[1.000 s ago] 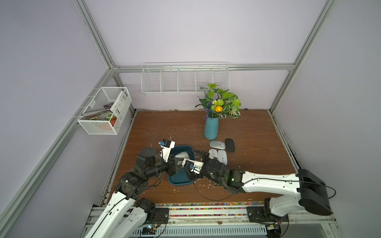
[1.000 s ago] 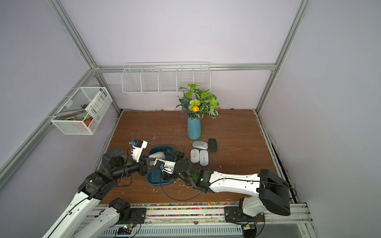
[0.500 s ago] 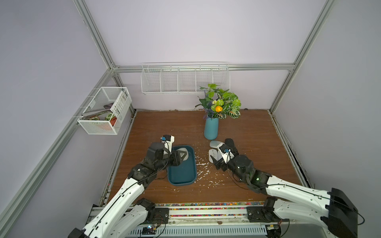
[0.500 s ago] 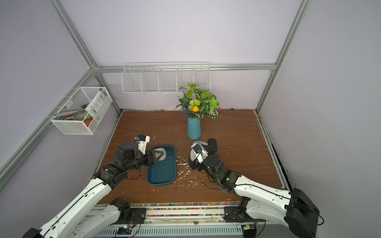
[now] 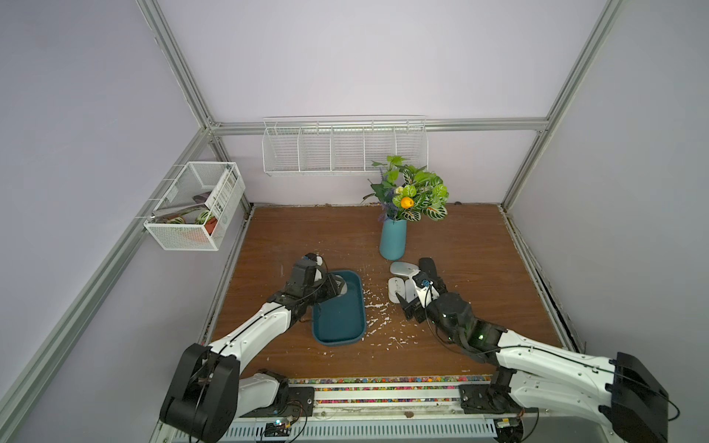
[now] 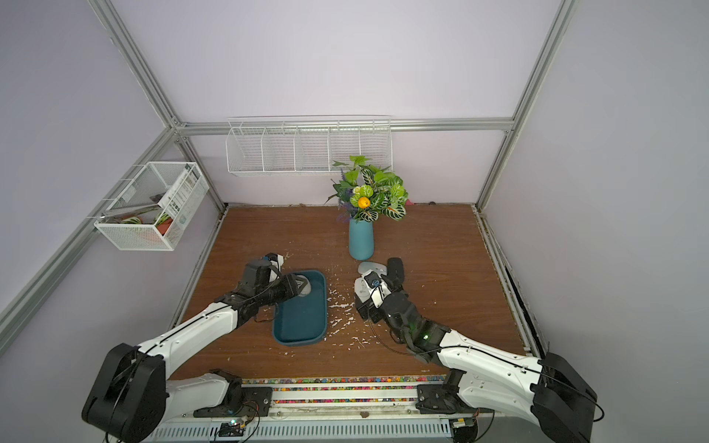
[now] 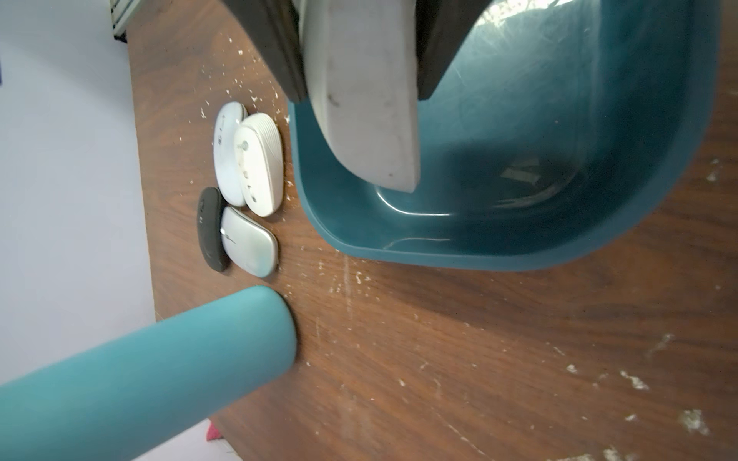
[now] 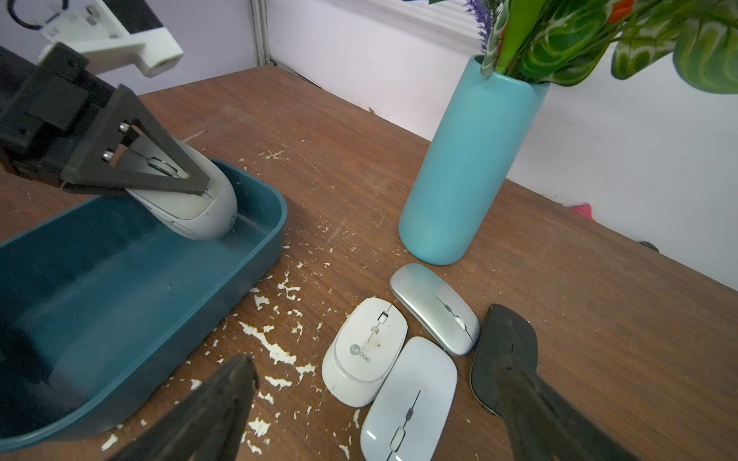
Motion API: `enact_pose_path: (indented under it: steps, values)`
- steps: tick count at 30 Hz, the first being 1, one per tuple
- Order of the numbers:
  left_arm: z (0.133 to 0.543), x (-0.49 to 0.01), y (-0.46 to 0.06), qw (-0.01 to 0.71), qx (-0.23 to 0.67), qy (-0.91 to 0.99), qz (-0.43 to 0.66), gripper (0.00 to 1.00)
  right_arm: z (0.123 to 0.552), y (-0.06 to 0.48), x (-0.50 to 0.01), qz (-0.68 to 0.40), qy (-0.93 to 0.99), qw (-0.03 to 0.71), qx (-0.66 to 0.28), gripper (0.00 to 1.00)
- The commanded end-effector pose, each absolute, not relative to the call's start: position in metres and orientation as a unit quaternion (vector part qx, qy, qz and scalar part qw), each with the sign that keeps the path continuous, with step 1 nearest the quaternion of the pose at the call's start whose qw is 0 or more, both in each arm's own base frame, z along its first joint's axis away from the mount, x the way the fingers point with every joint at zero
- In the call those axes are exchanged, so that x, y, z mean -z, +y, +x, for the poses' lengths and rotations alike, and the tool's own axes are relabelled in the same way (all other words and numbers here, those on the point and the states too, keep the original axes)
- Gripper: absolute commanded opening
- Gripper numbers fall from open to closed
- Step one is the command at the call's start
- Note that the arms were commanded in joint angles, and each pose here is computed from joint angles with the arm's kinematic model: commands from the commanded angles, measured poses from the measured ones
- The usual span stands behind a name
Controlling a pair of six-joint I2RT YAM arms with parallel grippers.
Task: Put the mouse in the storage box
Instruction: Place the mouse in the storage box.
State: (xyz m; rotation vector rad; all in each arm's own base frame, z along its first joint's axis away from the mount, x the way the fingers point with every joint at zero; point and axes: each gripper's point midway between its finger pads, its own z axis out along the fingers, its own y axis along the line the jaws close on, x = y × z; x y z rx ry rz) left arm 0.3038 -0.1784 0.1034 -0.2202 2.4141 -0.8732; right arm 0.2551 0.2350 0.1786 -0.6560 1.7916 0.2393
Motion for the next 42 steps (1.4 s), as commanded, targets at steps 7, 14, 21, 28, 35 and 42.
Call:
enact_pose_path:
  steps: [7,14,21,28,35,42]
  values:
    - [0.328,-0.101,-0.2,0.283,0.372,0.882,-0.062,0.01,0.258,0.232,-0.178,-0.264,0.767,0.576,-0.102,0.98]
    - [0.337,-0.087,-0.204,0.264,0.377,0.886,-0.056,0.04,0.258,0.231,-0.179,-0.263,0.765,0.578,-0.104,0.98]
    - [0.338,-0.076,-0.193,0.25,0.345,0.901,-0.076,0.5,0.255,0.233,-0.179,-0.269,0.762,0.579,-0.112,0.98]
    - [0.339,-0.078,-0.171,0.254,0.277,0.922,-0.09,0.71,0.255,0.233,-0.178,-0.268,0.762,0.579,-0.112,0.98]
    - [0.339,-0.083,-0.149,0.263,0.214,0.935,-0.105,0.74,0.256,0.234,-0.178,-0.269,0.763,0.577,-0.11,0.98]
    - [0.339,-0.113,-0.134,0.287,0.182,0.933,-0.114,0.75,0.266,0.228,-0.177,-0.248,0.779,0.57,-0.085,0.98]
